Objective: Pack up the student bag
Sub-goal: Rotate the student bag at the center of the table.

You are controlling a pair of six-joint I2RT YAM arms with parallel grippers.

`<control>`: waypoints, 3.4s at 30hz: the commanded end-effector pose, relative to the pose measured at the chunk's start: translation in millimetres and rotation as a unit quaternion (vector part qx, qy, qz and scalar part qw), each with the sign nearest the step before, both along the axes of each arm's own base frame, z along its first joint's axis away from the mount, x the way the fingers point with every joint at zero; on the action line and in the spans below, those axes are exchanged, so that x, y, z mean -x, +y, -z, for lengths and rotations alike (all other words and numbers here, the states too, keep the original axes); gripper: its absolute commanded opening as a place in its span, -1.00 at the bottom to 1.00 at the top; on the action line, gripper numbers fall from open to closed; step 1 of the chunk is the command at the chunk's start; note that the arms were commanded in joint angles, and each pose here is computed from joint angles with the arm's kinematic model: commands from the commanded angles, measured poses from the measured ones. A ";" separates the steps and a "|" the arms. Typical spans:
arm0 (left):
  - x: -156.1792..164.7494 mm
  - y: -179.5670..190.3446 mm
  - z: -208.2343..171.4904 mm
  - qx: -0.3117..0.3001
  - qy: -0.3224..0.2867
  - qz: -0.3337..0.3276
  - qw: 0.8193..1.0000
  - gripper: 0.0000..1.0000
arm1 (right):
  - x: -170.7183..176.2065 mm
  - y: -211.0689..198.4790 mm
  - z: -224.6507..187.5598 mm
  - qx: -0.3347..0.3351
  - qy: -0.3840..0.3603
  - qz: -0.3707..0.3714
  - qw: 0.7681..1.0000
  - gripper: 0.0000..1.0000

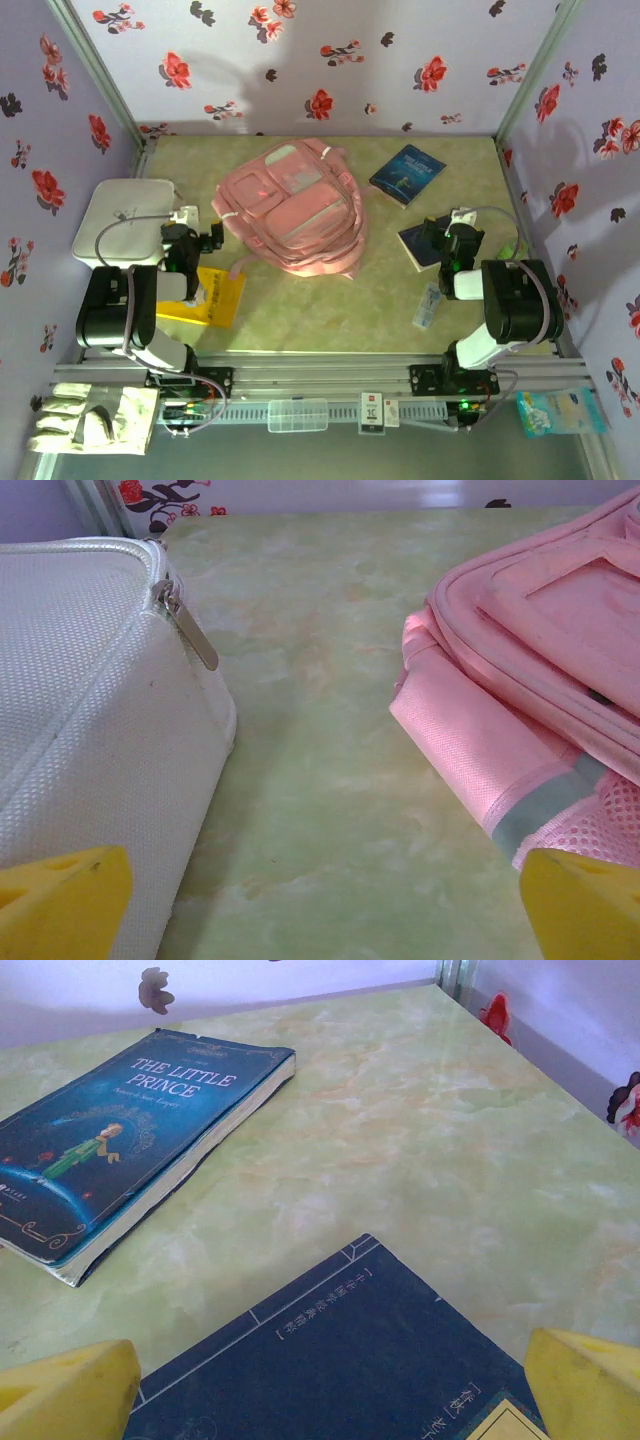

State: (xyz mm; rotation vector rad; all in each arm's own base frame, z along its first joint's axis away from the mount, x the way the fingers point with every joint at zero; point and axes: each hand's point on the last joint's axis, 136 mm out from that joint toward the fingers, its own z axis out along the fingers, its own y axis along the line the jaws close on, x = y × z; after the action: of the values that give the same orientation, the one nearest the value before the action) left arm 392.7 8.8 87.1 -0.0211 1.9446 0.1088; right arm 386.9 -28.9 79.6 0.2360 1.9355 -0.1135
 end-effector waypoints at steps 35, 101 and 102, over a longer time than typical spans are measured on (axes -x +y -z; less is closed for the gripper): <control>15.3 8.6 -57.3 -0.041 -0.057 -0.055 0.996 0.99 | -2.4 -2.4 -45.9 0.016 0.008 0.022 1.000 0.99; -66.4 -102.7 -68.3 0.051 0.259 -0.005 0.964 0.80 | -15.1 247.7 -55.9 -0.309 0.180 -0.106 0.928 0.60; -62.8 -110.9 -72.9 0.045 0.261 0.016 0.964 0.85 | -14.5 235.3 -64.9 -0.290 0.160 -0.098 0.938 0.83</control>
State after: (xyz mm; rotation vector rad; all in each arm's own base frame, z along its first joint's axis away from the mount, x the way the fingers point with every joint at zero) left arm 469.1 -97.7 124.2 -0.1905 2.4826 -0.0555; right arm 397.1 253.4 118.2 0.4415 2.3804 0.8307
